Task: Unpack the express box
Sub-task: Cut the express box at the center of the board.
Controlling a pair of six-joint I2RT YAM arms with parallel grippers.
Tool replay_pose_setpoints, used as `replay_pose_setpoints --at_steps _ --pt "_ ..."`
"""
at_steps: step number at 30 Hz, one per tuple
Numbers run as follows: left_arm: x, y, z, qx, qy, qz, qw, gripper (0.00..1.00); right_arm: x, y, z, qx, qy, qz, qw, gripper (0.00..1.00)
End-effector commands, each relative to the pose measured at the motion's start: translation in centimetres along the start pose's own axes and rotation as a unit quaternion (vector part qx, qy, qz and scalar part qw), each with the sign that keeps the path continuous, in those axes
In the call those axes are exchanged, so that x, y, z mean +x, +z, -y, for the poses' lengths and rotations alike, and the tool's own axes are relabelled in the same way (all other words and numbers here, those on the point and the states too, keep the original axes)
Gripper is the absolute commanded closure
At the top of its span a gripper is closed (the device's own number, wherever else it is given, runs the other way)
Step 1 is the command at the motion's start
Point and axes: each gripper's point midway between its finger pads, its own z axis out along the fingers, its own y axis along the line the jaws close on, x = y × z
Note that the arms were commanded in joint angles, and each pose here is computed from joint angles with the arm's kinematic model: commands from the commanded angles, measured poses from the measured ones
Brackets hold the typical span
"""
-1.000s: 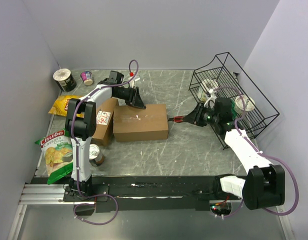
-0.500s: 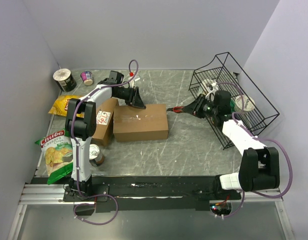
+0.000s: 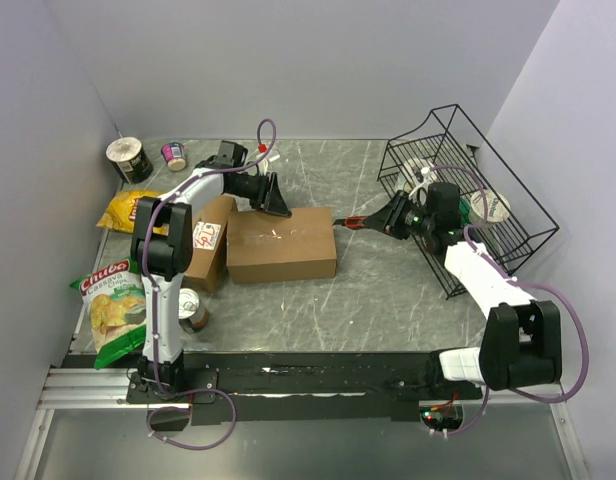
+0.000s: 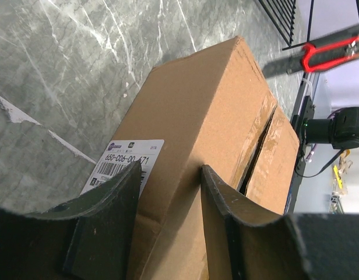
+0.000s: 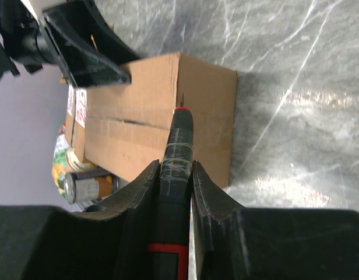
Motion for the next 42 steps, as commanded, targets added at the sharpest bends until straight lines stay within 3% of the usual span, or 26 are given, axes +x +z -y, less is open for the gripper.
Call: replay_pose_setpoints --at_steps 1,9,17,20,27,30,42 --pt "3.3 0.1 -9.3 -0.177 -0.028 -0.039 0.983 0.99 1.1 -1.8 -3.2 -0.040 -0.030 -0.031 0.998 1.00" --pt "3.2 0.2 -10.0 -0.191 -0.030 -0.038 0.980 0.99 1.6 -3.0 -4.4 -0.062 -0.055 -0.043 0.996 1.00" --pt "3.3 0.4 -9.6 -0.182 -0.026 -0.040 0.982 0.99 3.8 -6.0 -5.0 -0.080 -0.077 -0.099 0.989 1.00" --pt "3.5 0.7 -9.2 -0.172 -0.018 -0.048 0.984 0.99 2.8 -6.7 -4.3 -0.063 -0.081 -0.079 0.992 1.00" --pt "4.0 1.3 -7.6 -0.145 -0.014 -0.055 0.988 0.99 -4.2 -5.2 -3.8 -0.033 -0.109 0.069 0.991 1.00" --pt "4.1 1.3 -7.4 -0.141 -0.014 -0.057 0.988 0.99 -5.9 -3.8 -3.4 -0.036 -0.101 0.090 0.990 1.00" --pt "4.3 0.9 -7.2 -0.147 -0.010 -0.059 0.987 0.99 -5.0 -0.8 -2.6 -0.044 -0.070 0.065 0.994 1.00"
